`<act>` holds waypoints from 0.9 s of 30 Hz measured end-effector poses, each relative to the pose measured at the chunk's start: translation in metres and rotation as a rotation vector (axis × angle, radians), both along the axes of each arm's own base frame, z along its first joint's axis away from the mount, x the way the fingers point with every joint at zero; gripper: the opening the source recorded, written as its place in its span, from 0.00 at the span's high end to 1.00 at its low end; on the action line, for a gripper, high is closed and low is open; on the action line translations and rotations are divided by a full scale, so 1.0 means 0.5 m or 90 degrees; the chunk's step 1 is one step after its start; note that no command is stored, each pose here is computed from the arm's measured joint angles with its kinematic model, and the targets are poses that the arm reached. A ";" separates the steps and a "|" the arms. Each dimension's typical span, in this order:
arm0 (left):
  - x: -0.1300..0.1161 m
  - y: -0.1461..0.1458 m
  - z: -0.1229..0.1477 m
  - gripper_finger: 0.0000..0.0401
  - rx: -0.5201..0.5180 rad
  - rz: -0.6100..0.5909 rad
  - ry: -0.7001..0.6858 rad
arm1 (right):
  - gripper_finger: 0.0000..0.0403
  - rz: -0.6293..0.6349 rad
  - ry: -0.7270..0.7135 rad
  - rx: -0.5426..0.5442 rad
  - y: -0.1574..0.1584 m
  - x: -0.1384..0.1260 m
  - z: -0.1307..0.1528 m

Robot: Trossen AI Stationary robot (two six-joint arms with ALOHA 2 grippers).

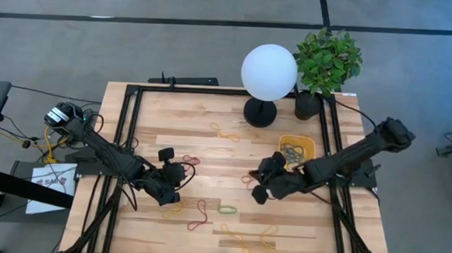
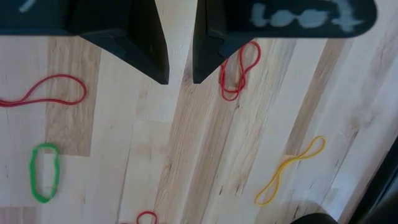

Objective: Pick and place items into bin
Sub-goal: Put the red rubber band into the bin

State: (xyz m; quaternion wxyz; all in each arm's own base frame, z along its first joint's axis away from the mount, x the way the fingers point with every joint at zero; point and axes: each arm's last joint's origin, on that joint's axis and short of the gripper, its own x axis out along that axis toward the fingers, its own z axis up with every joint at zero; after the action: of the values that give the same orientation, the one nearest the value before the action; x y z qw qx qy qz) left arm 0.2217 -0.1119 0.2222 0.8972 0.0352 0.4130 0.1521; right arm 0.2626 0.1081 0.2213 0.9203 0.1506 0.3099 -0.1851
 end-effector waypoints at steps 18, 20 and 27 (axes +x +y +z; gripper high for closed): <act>0.002 -0.001 0.001 0.84 -0.005 0.002 -0.007 | 0.75 -0.033 0.232 0.092 -0.035 0.073 -0.204; 0.002 -0.001 0.001 0.84 -0.005 0.001 -0.007 | 0.74 -0.043 0.231 0.093 -0.044 0.077 -0.204; 0.002 -0.001 0.001 0.84 -0.005 0.001 -0.007 | 0.72 -0.063 0.229 0.092 -0.062 0.081 -0.204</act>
State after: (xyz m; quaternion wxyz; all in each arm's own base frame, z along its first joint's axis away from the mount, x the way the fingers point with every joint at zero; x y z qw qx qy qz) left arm 0.2226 -0.1124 0.2227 0.8995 0.0306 0.4087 0.1515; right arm 0.3032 0.0772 0.1192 0.8265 0.1960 0.4742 -0.2315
